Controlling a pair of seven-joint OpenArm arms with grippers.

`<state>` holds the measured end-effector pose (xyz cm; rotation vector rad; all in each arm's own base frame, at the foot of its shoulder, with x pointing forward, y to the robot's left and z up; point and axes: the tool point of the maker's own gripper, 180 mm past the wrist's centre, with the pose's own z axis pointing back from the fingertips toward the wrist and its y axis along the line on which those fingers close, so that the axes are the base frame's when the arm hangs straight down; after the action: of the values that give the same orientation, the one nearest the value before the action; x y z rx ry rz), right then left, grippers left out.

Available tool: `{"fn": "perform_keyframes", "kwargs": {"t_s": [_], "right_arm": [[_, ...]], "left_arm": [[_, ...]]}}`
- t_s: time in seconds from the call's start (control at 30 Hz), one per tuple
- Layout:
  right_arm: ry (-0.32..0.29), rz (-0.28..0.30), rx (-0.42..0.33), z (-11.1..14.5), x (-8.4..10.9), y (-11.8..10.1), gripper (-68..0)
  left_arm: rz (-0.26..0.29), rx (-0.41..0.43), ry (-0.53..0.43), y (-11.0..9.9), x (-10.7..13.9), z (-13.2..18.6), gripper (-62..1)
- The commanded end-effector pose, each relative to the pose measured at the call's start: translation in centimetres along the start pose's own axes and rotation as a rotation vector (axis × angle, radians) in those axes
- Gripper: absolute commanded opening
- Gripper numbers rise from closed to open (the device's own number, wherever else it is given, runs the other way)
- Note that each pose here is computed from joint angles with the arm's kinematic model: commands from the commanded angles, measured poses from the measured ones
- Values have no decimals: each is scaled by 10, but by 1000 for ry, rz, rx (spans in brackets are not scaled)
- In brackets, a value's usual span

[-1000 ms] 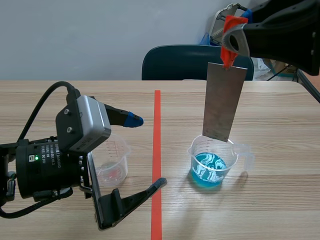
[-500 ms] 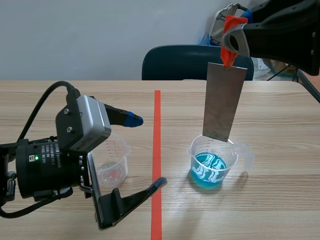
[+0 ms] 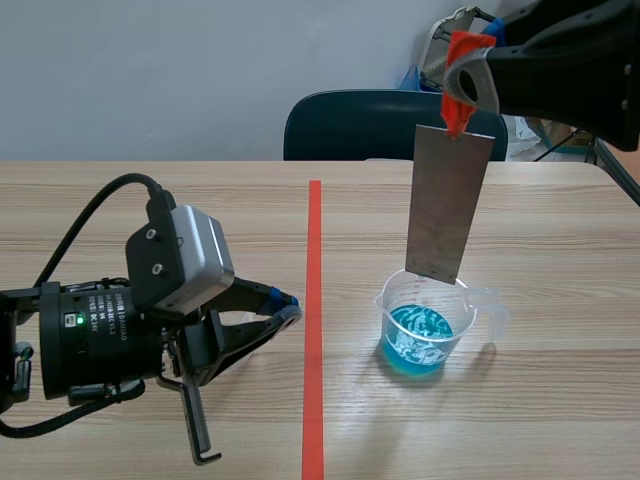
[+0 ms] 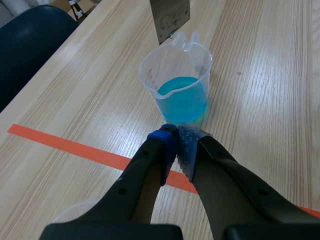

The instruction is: Do the redox reaction experiment

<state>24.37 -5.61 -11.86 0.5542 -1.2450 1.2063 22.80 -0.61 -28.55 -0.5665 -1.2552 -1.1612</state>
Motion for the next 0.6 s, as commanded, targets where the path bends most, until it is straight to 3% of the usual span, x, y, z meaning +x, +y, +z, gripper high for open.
{"fn": "perform_keyframes", "kwargs": {"t_s": [0.0, 0.13, 0.57], "right_arm": [[-21, 31, 2, 2, 10, -2, -669], [-21, 31, 2, 2, 10, -2, -669], [-21, 31, 2, 2, 10, -2, -669]], "left_arm": [[15, 15, -56, 4, 15, -2, -594], [48, 26, -88, 7, 22, -4, -594], [65, 56, -138, 18, 43, -23, -594]]}}
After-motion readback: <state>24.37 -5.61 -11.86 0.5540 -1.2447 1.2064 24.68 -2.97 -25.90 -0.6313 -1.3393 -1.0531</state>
